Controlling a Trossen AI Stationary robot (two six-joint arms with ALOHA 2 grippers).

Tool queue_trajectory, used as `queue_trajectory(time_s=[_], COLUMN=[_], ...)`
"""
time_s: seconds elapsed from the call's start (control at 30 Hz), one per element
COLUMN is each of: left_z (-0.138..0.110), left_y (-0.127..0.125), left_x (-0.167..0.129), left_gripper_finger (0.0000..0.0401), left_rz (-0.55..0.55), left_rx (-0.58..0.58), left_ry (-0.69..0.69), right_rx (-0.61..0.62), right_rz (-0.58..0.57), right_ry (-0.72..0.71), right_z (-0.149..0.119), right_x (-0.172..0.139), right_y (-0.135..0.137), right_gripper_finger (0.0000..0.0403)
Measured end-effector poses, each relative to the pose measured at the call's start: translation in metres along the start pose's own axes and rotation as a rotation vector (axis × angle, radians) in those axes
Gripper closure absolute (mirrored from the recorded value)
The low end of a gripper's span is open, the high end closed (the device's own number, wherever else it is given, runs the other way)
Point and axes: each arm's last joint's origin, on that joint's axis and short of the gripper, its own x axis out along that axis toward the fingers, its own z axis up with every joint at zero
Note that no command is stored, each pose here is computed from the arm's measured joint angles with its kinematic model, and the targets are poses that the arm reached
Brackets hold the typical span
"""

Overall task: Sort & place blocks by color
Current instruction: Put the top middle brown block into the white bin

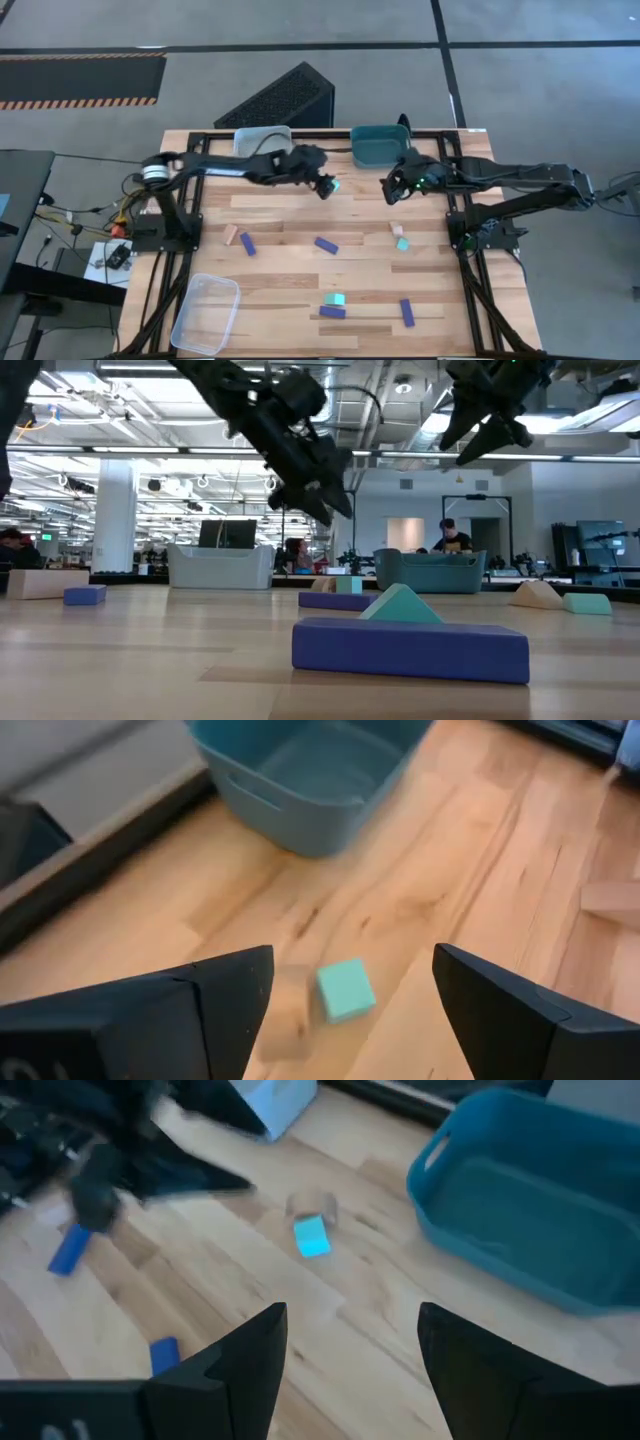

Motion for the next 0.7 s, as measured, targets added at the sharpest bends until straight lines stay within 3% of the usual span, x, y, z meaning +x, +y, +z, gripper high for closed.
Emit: queue_trajectory(time_s=[0.23, 0.4, 0.7], left_z=[0.012, 0.006, -0.009], left_y=[0.008, 0.012, 0.012], left_x=[0.047, 0.069, 0.09], left_gripper_finger=[0.0145, 0.0147, 0.0148], left_rz=[0.091, 0.127, 0.081], left_rx=[0.11, 0.148, 0.15], left_ry=[0.251, 0.456, 0.573], right_rx=[0.026, 0.019, 0.011], right_rz=[-0.024, -0.025, -0.019], right_ry=[0.037, 0.066, 0.067], right_z=[-0.008, -0.016, -0.023], right_x=[-0.006, -0.008, -0.011], right_y=[-0.007, -0.006, 0.0], right_gripper_finger=[0.0154, 0.0154, 0.0154])
